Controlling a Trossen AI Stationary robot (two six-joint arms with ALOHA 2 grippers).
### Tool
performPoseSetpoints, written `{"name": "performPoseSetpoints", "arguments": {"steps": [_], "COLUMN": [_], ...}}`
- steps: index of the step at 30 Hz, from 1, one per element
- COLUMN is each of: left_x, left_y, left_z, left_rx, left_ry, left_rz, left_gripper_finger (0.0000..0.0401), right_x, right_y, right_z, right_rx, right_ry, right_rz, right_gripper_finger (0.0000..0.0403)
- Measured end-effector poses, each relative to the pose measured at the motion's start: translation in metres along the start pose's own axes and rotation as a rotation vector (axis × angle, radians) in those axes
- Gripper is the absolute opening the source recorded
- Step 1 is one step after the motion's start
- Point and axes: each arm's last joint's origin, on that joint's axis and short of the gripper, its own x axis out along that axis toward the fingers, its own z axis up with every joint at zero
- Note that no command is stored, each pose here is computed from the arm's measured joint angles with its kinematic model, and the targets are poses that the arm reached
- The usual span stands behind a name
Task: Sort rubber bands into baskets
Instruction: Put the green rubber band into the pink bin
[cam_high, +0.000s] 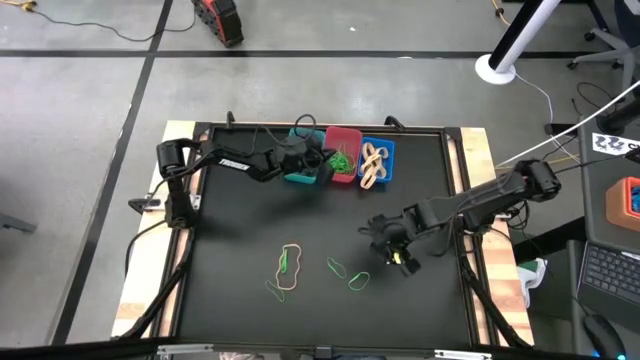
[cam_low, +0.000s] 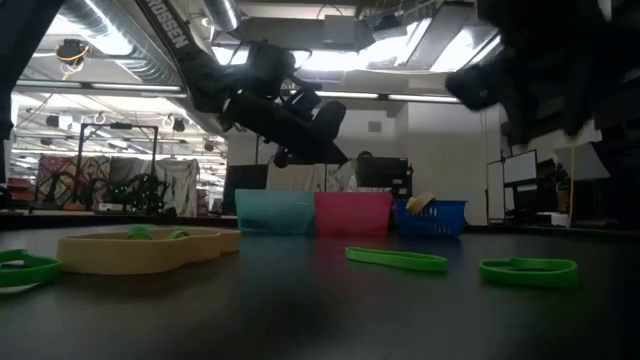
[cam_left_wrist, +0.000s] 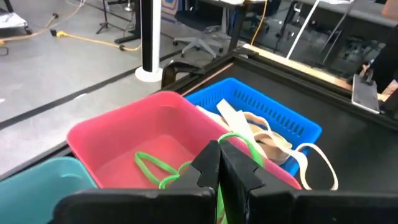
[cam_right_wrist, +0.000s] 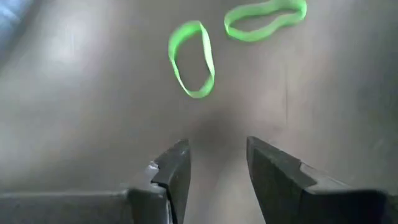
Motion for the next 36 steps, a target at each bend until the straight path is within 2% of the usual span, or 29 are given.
{"name": "performPoseSetpoints", "arguments": {"steps": [4,7,11,16,22,30,36], "left_x": [0.000,0.000,0.000,0.000,0.000,0.000,0.000], "left_y": [0.000,0.001,0.001,0.001,0.000,0.000,0.001], "left_z": [-0.003,-0.005,-0.004,-0.004,-0.005,-0.006,-0.007], "left_rx": [0.004,0.024,0.022,0.022,0.019,0.025,0.028], "left_ry": [0.024,0.045,0.043,0.044,0.047,0.058,0.072], "left_rz": [0.005,0.010,0.010,0.010,0.010,0.013,0.016], "left_gripper_finger": [0.0014,0.0049,0.0103,0.0140,0.0148,0.0147,0.0149], "right_x": [0.023,0.030,0.031,0.034,0.046,0.061,0.083], "right_y": [0.001,0.001,0.001,0.000,-0.002,-0.005,0.004], "right_z": [-0.013,-0.014,-0.010,-0.004,-0.002,-0.003,-0.003], "right_rx": [-0.007,-0.015,-0.089,-0.170,-0.170,-0.163,-0.191], "right_ry": [0.031,-0.016,-0.078,-0.130,-0.140,-0.109,-0.065], "right_rz": [-0.012,0.037,0.036,0.047,0.099,0.107,0.121], "right_gripper_finger": [0.0154,0.0154,0.0154,0.0154,0.0154,0.0154,0.0154]}}
